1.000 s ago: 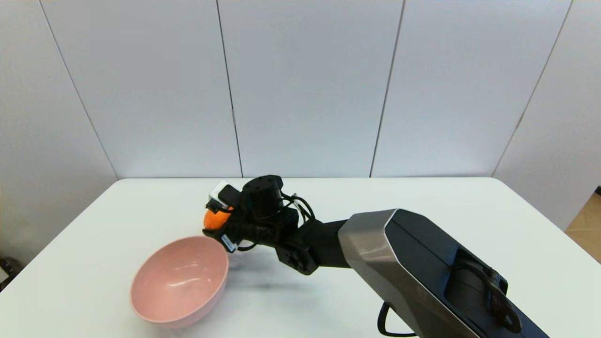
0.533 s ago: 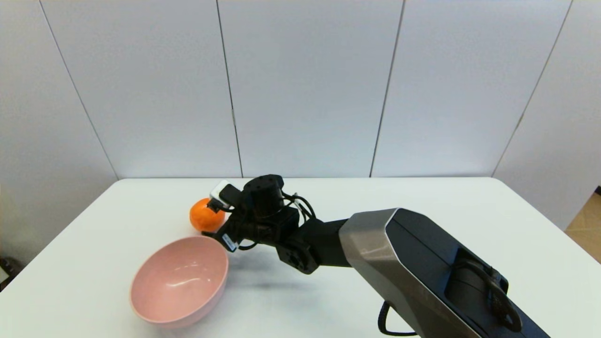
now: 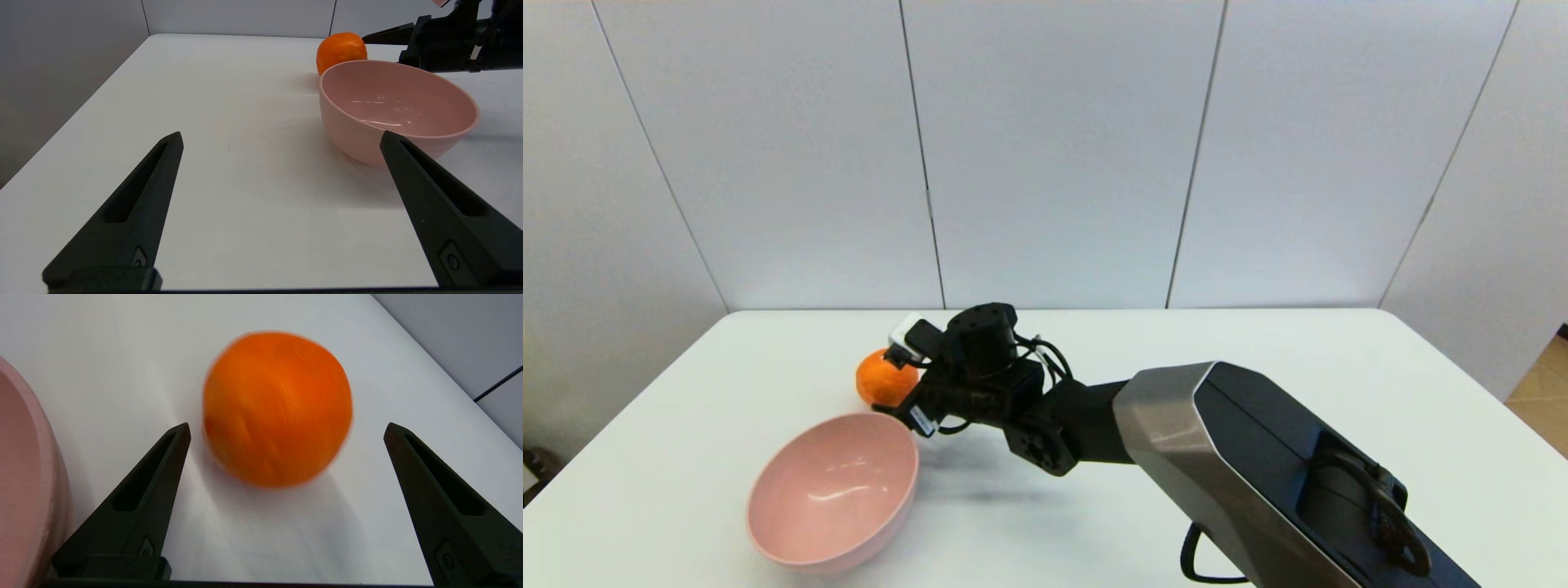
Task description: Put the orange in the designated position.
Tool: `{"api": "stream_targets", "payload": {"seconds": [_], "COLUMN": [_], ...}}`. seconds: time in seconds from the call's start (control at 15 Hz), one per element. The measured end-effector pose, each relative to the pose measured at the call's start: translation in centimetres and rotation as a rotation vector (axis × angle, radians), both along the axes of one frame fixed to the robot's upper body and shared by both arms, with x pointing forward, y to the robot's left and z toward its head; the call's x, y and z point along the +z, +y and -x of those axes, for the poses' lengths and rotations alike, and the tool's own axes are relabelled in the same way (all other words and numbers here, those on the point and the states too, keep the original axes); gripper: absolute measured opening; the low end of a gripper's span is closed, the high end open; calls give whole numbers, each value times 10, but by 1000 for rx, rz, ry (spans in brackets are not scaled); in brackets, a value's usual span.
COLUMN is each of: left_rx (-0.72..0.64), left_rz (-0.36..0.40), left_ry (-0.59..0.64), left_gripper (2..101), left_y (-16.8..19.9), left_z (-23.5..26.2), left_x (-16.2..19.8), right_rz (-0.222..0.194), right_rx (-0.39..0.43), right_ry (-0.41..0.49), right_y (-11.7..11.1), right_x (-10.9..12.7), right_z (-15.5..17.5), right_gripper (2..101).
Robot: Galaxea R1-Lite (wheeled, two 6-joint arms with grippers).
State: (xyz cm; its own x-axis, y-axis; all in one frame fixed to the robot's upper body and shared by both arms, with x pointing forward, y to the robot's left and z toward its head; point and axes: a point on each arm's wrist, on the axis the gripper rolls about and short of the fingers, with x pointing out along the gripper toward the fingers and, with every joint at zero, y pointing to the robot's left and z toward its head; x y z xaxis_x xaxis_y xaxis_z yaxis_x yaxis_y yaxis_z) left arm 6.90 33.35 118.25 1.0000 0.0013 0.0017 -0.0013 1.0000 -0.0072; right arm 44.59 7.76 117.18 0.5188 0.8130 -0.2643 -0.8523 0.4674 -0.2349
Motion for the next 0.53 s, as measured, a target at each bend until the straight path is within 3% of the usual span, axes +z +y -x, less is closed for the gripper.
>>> {"api": "stream_targets", "payload": {"seconds": [0.33,0.53], "left_rx": [0,0], "left_rz": [0,0], "left_ry": [0,0], "left_gripper": [979,979], "left_y": [0,0], "left_z": [0,0], "left_x": [0,0], "right_rz": [14,60], "right_rx": [-21,-48], "right_ry": [9,41], "right_y": [-10,-24], "right_x": [5,16], "right_z": [-8,-15], "right_gripper": [958,965]}}
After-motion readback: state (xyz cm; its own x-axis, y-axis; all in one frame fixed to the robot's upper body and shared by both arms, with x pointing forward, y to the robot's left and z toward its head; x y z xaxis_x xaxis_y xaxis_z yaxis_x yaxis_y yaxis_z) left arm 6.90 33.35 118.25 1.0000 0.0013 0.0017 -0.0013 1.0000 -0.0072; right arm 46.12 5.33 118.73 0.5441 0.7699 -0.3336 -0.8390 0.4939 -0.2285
